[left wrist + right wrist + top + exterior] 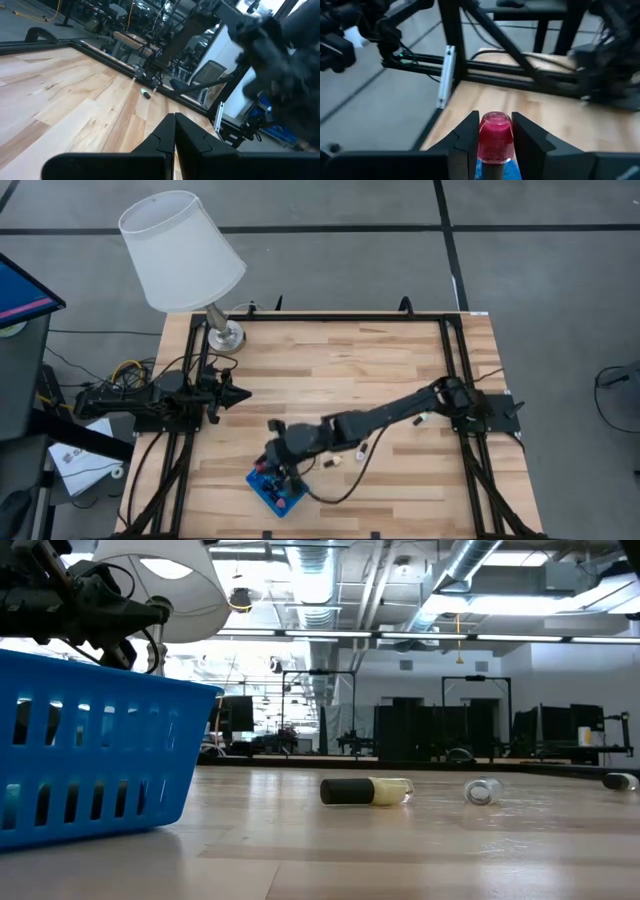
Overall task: Pick & Place Nail Polish
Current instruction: Put the red nail polish bottle in the blue bin
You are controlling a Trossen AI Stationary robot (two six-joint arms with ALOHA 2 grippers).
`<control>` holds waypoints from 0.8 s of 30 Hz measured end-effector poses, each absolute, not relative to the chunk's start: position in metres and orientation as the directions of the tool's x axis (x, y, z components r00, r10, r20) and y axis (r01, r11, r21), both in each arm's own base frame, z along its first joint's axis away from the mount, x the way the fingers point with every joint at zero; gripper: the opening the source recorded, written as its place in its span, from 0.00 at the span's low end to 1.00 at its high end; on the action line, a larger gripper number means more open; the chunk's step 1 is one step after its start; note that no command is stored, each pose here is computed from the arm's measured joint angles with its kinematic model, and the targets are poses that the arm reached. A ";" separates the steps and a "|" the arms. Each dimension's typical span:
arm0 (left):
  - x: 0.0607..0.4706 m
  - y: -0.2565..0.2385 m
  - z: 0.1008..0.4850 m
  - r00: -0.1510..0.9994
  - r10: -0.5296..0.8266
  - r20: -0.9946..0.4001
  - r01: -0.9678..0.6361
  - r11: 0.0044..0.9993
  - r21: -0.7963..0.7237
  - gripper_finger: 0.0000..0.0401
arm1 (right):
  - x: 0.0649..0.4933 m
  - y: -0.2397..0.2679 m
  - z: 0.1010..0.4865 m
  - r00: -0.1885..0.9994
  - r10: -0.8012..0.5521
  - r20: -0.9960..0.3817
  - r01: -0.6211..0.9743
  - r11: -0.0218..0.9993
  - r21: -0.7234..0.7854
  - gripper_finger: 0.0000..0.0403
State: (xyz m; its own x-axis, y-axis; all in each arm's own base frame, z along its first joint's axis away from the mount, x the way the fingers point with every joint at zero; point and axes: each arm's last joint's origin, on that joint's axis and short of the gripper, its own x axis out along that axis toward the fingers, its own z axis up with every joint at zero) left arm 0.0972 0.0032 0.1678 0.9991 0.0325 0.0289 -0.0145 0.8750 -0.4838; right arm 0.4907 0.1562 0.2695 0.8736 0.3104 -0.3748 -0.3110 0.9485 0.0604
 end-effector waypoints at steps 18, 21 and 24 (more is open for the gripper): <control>0.097 0.003 0.168 0.999 0.033 0.029 -0.015 0.875 -0.484 0.00 | 0.497 0.204 0.164 0.714 0.406 -0.571 -0.414 0.902 0.123 0.22; 0.097 0.003 0.168 0.999 0.033 0.029 -0.015 0.875 -0.484 0.00 | 0.496 0.201 0.162 0.700 0.393 -0.596 -0.418 0.903 0.104 0.22; 0.097 0.003 0.168 0.999 0.032 0.029 -0.014 0.875 -0.484 0.00 | 0.495 0.199 0.159 0.679 0.383 -0.627 -0.417 0.903 0.100 0.22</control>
State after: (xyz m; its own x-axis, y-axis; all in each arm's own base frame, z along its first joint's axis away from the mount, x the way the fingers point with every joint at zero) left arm 0.0972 0.0032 0.1678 0.9991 0.0324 0.0289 -0.0144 0.8750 -0.4839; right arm 0.4947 0.1986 0.1588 0.6787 0.3827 -0.6268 -0.4174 0.9032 0.0995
